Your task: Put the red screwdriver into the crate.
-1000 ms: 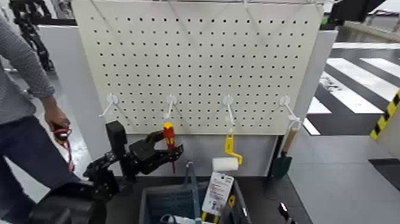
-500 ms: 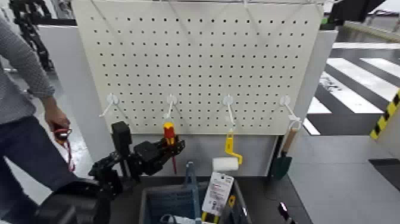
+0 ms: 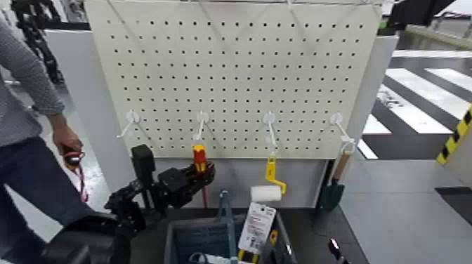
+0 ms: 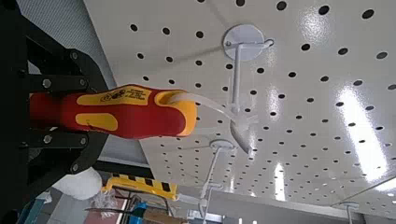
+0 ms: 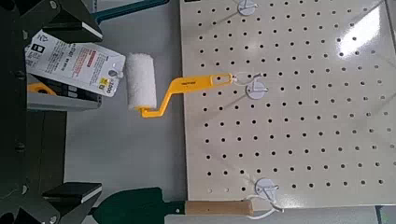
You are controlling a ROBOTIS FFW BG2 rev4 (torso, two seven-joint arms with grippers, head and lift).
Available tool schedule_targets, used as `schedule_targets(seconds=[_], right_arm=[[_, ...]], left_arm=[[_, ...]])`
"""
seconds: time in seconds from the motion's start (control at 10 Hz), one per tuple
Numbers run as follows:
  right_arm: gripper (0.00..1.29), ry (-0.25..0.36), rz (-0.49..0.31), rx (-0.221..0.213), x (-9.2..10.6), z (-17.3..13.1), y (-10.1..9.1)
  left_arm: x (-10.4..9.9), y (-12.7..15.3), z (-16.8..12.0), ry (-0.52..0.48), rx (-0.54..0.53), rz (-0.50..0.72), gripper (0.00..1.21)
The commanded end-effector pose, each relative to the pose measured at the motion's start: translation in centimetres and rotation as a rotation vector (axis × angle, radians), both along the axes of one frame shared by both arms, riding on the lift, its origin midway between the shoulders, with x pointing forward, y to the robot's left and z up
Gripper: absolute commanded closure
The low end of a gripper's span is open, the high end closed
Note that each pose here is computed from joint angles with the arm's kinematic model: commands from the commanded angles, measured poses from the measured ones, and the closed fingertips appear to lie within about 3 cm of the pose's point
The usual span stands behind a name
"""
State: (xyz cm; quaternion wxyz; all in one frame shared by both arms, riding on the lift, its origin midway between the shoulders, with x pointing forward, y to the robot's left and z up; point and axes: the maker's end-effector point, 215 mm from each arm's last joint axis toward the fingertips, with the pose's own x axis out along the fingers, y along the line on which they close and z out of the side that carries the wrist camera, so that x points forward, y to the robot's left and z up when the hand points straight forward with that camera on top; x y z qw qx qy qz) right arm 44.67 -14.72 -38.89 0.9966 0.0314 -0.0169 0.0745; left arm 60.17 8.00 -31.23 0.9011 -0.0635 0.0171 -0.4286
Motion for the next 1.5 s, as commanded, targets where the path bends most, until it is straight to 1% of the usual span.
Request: schedule_targets(seconds=[0.1,0.3,0.5,0.7,0.9,1.3,1.5], right_arm=[[0.17,0.002,-0.001,0.001,0.0,-0.1,0.0],[0.17,0.001,-0.002,0.0,0.0,-0.1,-0.2],[0.17,0.001,-0.002,0.002,0.0,-0.1,-0.2],[0.17,0.003,-0.002,0.001,0.1,-0.2,-0.2],[0.17,0.005,-0.001,0.002,0.1,-0.2,-0.2],[0.17,0.005,-0.002,0.004,0.1,-0.2,-0.1],[0.17,0.005,-0.003,0.004,0.1,-0.2,-0.2]], left_arm=[[0.0,0.0,0.1,-0.003,-0.001,-0.001,1.19],[-0.2,0.1,0.6,-0.012,-0.008,0.002,1.19],[-0.7,0.6,2.4,-0.04,-0.007,0.017,1.19],[-1.8,1.0,4.9,-0.068,-0.02,0.038,1.19],[-3.3,0.8,6.4,-0.065,-0.042,0.042,1.19],[-5.1,3.2,5.4,0.012,-0.062,0.115,1.19],[-6.1,3.1,3.9,0.065,-0.1,0.116,1.19]])
